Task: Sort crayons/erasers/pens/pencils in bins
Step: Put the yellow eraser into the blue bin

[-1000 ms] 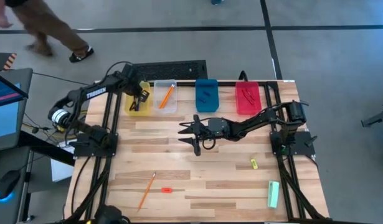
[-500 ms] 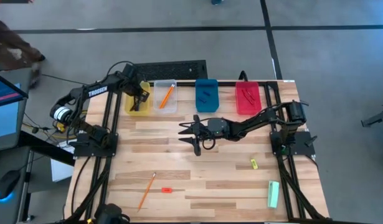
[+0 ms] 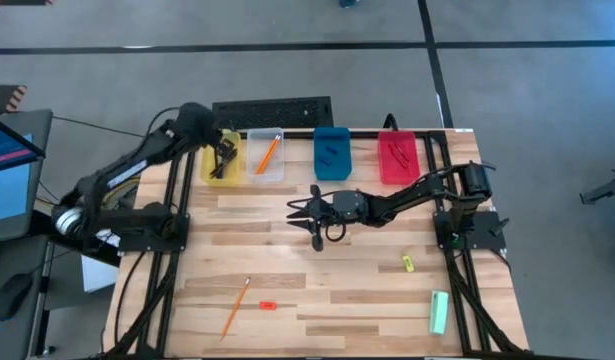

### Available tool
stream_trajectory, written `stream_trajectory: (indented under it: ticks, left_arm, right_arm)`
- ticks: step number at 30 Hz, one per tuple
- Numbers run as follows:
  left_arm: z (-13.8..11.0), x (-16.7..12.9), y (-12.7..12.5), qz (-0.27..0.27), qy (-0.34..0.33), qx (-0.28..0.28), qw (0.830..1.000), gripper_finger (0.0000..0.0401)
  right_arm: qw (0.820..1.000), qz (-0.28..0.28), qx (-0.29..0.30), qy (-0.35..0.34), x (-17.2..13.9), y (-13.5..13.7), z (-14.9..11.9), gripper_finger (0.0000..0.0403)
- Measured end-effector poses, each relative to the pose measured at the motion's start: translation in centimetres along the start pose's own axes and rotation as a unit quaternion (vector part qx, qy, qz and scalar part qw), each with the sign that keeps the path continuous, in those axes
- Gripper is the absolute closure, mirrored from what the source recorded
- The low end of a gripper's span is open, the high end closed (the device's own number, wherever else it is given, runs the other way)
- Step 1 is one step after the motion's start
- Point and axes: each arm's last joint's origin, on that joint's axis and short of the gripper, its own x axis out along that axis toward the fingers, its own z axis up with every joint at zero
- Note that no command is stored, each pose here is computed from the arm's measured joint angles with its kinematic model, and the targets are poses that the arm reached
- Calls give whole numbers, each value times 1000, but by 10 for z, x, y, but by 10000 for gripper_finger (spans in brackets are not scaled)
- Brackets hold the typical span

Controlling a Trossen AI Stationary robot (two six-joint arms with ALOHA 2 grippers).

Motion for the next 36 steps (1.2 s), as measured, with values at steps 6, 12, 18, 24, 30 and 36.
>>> stream_trajectory:
  ticks: [6,12,18,24,30,36]
  left_arm:
    - [-16,-54,-27,-88,-169,40,981,385]
    - [-54,-72,-53,-206,-288,59,933,397]
    - [-89,-67,-77,-290,-337,82,892,395]
    - [-116,-58,-97,-339,-377,118,854,395]
    - [-139,-52,-107,-369,-405,129,826,395]
    - [-146,-48,-109,-375,-403,133,824,395]
  right_arm:
    - [1000,1,-11,19,0,1,-4,372]
    - [1000,1,-11,20,-1,1,-2,395]
    - [1000,1,-11,26,-2,1,-1,391]
    - [999,4,-11,36,-3,3,5,398]
    - [994,-23,-19,110,1,15,23,395]
    - [987,-17,-7,162,5,42,34,394]
